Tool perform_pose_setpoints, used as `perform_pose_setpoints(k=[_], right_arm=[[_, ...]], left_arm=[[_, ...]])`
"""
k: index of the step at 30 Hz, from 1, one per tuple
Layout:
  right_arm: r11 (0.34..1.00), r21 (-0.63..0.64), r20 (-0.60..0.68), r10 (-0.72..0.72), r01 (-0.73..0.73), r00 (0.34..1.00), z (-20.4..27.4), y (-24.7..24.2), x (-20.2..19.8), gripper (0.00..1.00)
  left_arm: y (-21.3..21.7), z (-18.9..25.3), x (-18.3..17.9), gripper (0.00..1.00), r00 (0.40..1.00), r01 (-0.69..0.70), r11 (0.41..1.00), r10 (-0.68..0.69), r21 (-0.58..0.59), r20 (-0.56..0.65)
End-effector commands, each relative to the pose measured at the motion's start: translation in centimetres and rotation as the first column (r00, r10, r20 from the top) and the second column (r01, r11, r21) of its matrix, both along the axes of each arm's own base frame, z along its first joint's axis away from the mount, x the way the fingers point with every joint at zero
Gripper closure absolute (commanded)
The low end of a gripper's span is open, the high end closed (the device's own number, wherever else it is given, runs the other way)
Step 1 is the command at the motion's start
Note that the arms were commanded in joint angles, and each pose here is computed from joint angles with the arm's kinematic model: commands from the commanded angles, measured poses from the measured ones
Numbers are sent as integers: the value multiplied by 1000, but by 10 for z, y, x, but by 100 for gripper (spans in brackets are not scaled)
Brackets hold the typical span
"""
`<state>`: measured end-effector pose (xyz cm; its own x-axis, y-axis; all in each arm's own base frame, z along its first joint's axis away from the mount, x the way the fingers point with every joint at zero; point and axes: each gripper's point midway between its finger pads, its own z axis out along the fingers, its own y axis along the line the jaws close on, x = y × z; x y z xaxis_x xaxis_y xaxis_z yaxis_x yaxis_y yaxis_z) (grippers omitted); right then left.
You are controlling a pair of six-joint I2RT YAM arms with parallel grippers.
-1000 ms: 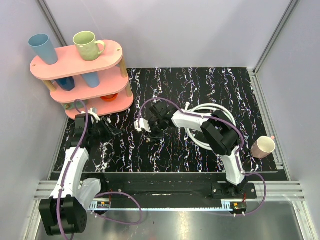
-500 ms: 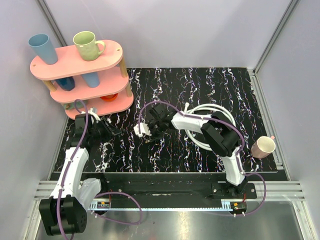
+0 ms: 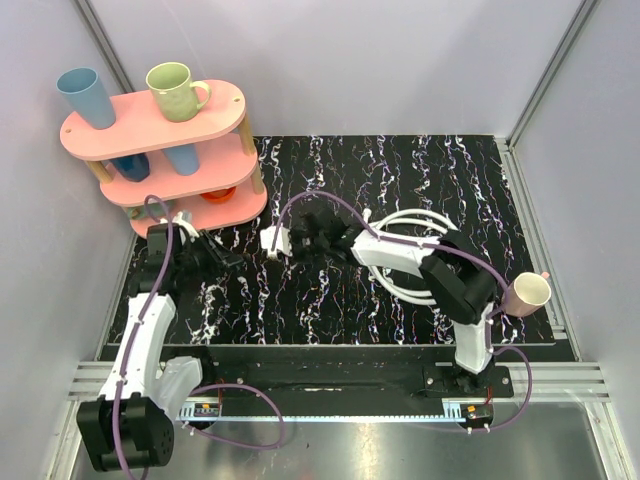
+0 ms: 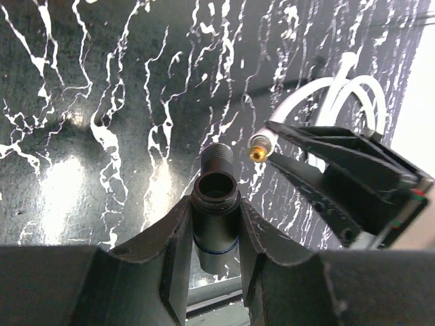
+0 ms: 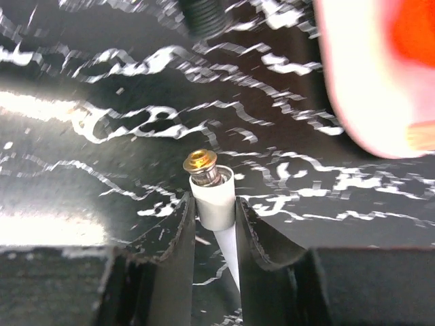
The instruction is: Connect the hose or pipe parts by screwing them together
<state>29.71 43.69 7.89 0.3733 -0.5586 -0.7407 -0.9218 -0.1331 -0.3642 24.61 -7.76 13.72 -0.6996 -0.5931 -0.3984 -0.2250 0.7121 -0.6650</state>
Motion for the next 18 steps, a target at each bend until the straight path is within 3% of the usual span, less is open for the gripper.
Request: perform_pose_setpoints(k=[1,6,11,15,18], right_arm=[[945,310,99,-141,104,985,115,17,21,100],[835,508,40,-269,213,962,187,12,31,100],[708,652,-110,-266,271,958,234,-2,33,100],[689,681,-96,-249,246,964,238,-11,34,100],[721,658,-4,-286,218,958,238,-17,38,100]], left_arm=[[-5,83,12,100,973,22,1000,-17,-22,229],[-18,119,5,100,956,75,993,-46,-90,290],[-25,133,2,100,949,106,986,-63,-125,310],[-24,131,1,100,948,99,988,-57,-119,312],[-23,128,3,100,949,101,988,-61,-114,309]])
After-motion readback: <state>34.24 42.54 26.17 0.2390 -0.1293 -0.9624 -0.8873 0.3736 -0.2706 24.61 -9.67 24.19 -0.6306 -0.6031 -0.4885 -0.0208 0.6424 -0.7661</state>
